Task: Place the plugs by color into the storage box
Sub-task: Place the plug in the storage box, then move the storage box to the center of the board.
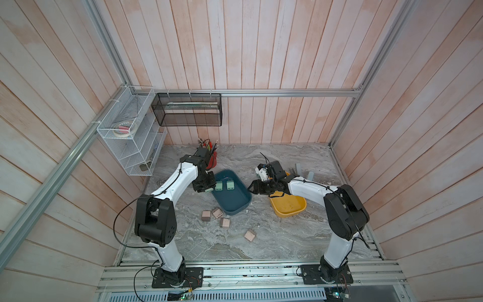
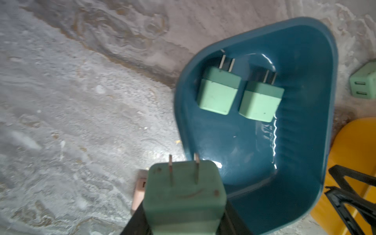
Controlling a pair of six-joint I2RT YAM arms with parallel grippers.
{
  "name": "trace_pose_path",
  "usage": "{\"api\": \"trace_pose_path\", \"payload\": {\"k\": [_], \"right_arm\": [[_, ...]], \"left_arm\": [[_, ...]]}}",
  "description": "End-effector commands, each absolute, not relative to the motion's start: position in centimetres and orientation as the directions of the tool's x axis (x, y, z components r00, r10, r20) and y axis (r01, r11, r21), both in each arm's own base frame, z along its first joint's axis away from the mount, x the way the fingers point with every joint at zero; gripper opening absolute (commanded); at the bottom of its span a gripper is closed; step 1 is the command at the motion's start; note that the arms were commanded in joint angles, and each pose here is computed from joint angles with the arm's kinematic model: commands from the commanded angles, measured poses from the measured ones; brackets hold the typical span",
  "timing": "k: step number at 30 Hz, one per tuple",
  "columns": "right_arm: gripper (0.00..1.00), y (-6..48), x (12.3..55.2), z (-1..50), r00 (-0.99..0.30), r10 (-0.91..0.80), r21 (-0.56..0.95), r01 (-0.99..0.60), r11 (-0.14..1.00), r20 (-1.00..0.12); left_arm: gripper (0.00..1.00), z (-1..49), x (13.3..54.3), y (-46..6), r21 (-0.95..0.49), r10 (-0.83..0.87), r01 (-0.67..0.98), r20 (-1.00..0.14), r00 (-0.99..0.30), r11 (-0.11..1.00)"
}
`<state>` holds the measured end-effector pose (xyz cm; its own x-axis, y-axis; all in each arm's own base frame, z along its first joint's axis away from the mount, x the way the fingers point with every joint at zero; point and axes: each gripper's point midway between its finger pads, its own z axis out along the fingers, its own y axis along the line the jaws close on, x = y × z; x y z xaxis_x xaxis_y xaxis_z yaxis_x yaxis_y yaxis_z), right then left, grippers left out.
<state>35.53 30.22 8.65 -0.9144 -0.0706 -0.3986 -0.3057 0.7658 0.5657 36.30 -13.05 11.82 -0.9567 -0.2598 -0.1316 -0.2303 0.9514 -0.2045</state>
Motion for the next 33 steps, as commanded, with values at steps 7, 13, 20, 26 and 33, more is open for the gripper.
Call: {"api": "trace_pose_path", "payload": {"k": [7, 13, 20, 26, 33], "right_arm": [[0.59, 27.9, 35.5, 10.0, -0.914, -0.01, 0.557, -0.257, 0.79, -0.407], [0.6, 25.5, 35.9, 11.2, -0.904, 0.041, 0.545, -0.219, 0.809, -0.425], [0.6, 21.7, 36.6, 11.2, -0.901, 0.12, 0.543, -0.142, 0.828, -0.418], [0.6, 21.6, 37.7, 11.1, -0.907, 0.116, 0.54, -0.135, 0.831, -0.406], [0.51, 23.2, 38.9, 9.6, -0.926, 0.076, 0.538, -0.148, 0.83, -0.371]], "left_arm": [[0.45, 9.2, 38.1, -20.1, -0.32, -0.218, -0.181, -0.085, -0.972, 0.93], [0.45, 5.5, 36.3, -19.4, -0.277, -0.214, -0.196, -0.036, -0.976, 0.941], [0.45, 2.5, 35.9, -19.1, -0.246, -0.225, -0.218, -0.002, -0.974, 0.945], [0.52, 2.1, 36.2, -19.3, -0.249, -0.234, -0.227, 0.005, -0.972, 0.941], [0.62, 4.4, 36.3, -19.1, -0.25, -0.204, -0.191, -0.027, -0.979, 0.949]]}}
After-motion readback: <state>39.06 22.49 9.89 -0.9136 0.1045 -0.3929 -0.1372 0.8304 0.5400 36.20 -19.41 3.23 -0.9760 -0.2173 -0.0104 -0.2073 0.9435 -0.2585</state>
